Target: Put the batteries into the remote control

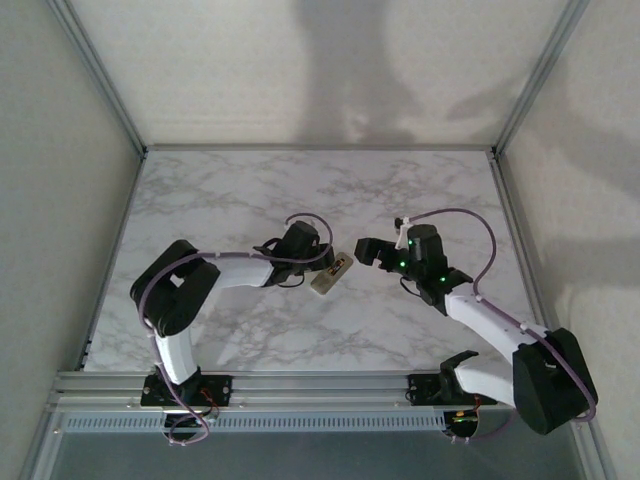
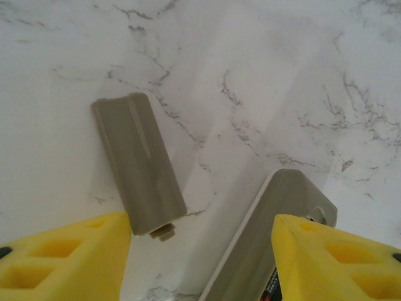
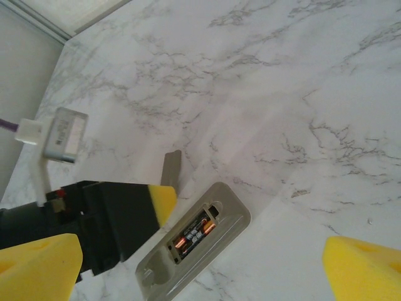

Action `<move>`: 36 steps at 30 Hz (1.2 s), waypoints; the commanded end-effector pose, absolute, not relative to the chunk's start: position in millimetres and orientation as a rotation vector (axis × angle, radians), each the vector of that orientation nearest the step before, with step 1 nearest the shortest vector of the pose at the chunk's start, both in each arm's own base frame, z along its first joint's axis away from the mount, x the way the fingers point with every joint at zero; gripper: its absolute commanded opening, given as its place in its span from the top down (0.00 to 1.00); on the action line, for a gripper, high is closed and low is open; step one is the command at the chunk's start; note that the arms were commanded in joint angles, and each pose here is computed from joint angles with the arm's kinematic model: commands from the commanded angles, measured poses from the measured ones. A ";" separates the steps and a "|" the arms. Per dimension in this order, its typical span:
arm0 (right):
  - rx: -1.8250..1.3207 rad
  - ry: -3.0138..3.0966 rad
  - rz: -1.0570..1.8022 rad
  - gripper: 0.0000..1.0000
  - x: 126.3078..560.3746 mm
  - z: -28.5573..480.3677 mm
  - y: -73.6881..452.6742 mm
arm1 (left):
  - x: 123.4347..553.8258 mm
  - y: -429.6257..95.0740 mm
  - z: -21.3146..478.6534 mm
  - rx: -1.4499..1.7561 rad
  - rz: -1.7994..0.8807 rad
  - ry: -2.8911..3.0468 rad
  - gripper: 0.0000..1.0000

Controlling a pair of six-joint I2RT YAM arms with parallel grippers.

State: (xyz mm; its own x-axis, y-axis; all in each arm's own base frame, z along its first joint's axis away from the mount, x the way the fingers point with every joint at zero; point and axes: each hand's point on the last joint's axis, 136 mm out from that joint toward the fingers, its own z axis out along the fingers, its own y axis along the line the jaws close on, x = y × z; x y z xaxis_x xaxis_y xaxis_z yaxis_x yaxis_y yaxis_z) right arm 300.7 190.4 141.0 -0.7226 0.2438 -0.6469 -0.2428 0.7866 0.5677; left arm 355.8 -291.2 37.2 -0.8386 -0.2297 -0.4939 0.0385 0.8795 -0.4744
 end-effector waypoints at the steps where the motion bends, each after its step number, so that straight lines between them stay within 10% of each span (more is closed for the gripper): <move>1: 0.024 2.230 0.805 0.01 296.5 140.3 183.3 | 355.0 -292.5 24.5 -0.183 -0.605 2.547 0.39; 36: 0.038 2.241 0.806 0.01 297.0 138.5 180.3 | 411.3 -333.7 88.4 0.120 -0.513 2.394 0.36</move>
State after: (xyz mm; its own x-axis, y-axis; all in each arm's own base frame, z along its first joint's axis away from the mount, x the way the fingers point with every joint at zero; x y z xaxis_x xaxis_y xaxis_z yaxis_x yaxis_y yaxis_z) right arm 296.5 184.6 141.9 -0.7224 0.2501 -0.6446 -0.2257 0.7960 0.5617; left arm 401.8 -351.1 52.3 -0.8204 -0.1123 -0.5607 0.1619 0.8948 -0.4161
